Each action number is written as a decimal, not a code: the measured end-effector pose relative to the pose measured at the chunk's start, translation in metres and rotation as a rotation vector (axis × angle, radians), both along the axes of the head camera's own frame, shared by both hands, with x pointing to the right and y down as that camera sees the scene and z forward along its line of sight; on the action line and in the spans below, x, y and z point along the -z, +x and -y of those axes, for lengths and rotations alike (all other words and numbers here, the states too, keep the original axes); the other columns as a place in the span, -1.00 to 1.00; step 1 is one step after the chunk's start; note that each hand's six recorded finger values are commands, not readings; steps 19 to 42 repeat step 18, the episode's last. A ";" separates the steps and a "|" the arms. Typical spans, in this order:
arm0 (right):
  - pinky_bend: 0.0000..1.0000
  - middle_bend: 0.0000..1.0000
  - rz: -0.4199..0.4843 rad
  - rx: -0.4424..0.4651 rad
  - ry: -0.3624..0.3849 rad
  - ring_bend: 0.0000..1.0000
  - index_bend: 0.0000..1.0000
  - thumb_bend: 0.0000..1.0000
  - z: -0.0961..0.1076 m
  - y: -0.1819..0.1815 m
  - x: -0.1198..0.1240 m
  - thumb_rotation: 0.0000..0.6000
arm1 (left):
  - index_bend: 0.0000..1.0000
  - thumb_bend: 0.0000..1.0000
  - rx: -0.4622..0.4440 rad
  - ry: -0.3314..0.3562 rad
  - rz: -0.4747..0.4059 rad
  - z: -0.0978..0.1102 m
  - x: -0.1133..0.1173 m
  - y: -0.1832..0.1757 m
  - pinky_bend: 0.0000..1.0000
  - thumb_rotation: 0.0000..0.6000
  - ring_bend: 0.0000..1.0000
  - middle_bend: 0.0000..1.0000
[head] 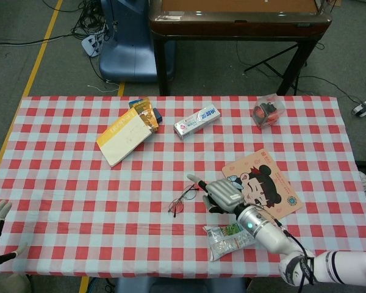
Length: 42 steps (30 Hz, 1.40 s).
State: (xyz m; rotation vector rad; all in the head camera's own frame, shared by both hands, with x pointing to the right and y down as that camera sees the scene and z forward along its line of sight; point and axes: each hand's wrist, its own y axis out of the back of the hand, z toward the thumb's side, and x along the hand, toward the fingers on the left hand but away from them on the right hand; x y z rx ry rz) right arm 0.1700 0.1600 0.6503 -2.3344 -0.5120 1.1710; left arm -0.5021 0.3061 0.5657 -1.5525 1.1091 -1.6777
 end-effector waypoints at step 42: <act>0.24 -0.20 -0.356 -0.306 0.387 -0.20 -1.00 0.21 -0.043 0.174 0.053 1.00 | -1.00 -0.67 -0.054 0.027 -0.022 0.018 -0.003 0.020 -1.00 1.00 -1.00 -1.00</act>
